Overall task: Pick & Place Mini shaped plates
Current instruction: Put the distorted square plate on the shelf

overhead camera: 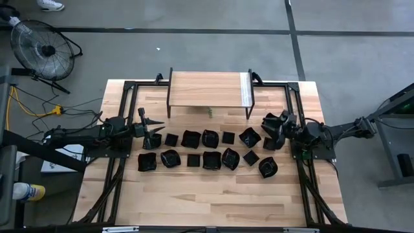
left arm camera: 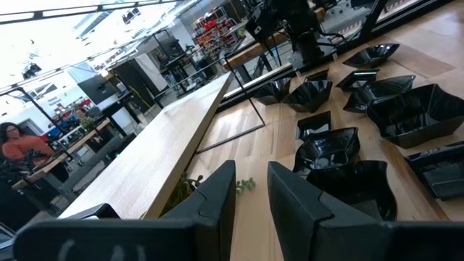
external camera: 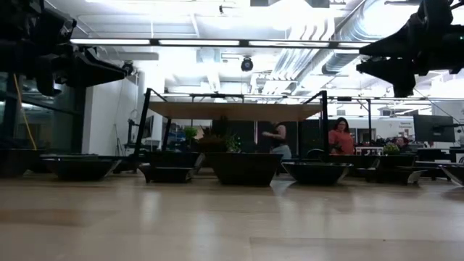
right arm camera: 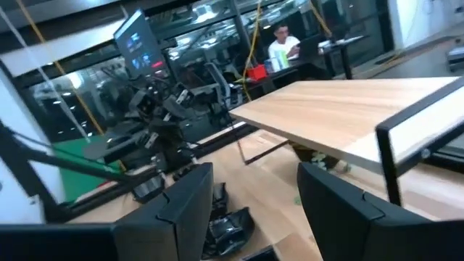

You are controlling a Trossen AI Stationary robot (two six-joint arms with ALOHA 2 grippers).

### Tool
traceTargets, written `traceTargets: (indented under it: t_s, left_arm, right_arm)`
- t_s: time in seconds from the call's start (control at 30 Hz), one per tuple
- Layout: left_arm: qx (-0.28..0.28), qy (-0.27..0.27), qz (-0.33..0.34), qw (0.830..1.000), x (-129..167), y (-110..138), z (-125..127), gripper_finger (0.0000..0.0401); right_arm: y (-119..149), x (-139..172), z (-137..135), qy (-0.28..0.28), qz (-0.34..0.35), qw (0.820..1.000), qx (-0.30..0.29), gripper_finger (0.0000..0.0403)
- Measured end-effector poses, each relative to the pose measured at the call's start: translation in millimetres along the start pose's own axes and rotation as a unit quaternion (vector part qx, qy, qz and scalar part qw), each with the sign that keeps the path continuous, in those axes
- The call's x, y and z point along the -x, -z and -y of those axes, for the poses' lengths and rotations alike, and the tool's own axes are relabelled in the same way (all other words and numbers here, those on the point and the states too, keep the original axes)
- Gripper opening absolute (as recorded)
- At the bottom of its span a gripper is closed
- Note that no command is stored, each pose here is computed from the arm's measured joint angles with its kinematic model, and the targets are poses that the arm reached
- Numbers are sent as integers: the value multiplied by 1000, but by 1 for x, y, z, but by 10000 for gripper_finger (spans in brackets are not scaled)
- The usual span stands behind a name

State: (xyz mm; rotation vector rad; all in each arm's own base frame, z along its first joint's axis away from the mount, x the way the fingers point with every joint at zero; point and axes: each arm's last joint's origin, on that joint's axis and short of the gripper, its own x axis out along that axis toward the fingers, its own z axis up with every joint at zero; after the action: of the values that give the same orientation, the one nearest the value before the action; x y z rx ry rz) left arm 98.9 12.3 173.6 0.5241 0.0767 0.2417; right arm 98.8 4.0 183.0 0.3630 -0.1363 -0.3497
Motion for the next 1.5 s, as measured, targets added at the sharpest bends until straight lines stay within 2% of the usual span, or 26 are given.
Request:
traceTargets:
  t_s: [0.1,0.23,0.33,0.5,0.73,0.87,1.0,1.13,1.23,1.5]
  left_arm:
    - [0,0,0,1000,0,0,0,78]
    - [0,0,0,1000,0,0,0,78]
    - [0,0,0,1000,0,0,0,78]
    - [0,0,0,1000,0,0,0,78]
    - [0,1,0,1000,0,0,0,78]
    - [0,1,0,1000,0,0,0,78]
    - [0,2,1,1000,0,0,0,78]
    - [0,2,1,1000,0,0,0,78]
    - [0,2,1,1000,0,0,0,78]
    - [0,2,1,1000,0,0,0,78]
  right_arm:
    - [0,0,1,21,8,1000,0,197]
    - [-2,1,6,100,38,994,-23,197]
    - [-6,1,7,128,49,991,-10,197]
    - [-42,5,-3,138,65,987,46,197]
    - [-98,7,-19,205,-10,967,150,197]
    - [-113,1,-30,189,-101,956,201,197]
    - [-122,-7,-36,215,-188,933,220,197]
    - [-130,-10,-34,263,-295,889,230,197]
    - [-140,-14,-30,296,-360,860,208,197]
    - [-156,-26,-9,307,-453,818,179,197]
